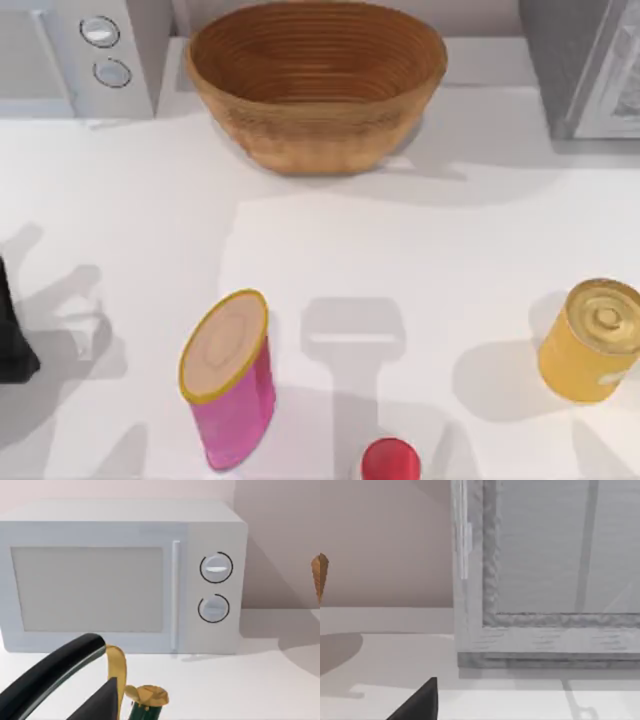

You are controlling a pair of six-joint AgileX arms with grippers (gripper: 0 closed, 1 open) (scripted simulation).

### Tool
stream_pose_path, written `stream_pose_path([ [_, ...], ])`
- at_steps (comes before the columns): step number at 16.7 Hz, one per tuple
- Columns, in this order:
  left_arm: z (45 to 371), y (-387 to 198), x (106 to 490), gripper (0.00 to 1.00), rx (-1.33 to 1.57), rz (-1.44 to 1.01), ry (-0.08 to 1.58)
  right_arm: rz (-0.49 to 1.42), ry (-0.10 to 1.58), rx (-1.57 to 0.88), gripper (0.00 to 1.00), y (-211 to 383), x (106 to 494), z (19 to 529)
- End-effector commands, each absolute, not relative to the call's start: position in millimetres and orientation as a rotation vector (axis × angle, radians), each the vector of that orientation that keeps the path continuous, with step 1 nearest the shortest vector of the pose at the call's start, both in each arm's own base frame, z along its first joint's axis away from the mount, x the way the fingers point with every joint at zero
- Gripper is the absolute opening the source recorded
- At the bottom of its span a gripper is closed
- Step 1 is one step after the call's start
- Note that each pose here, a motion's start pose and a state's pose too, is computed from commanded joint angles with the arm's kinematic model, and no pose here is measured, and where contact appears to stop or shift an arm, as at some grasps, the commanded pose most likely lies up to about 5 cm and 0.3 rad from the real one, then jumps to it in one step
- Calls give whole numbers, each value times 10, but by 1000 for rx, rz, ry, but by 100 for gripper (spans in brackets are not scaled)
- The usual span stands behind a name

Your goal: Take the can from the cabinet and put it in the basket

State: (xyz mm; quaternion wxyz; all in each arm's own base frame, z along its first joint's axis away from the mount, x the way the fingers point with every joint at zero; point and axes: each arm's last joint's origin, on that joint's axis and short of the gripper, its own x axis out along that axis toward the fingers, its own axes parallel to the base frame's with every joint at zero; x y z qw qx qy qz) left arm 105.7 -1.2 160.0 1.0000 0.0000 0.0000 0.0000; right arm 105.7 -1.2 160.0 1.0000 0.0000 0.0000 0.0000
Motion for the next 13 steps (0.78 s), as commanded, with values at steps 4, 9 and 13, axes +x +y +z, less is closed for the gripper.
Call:
stream_pose_path([
  [4,1600,-12,1057,100,0,0,0,3,2,0,100,-7,1055,1682],
  [9,1600,-12,1057,100,0,0,0,8,13,-1,100,26,1093,2343],
  [13,1600,-12,1057,100,0,0,0,5,21,-3,100,77,1281,3174],
])
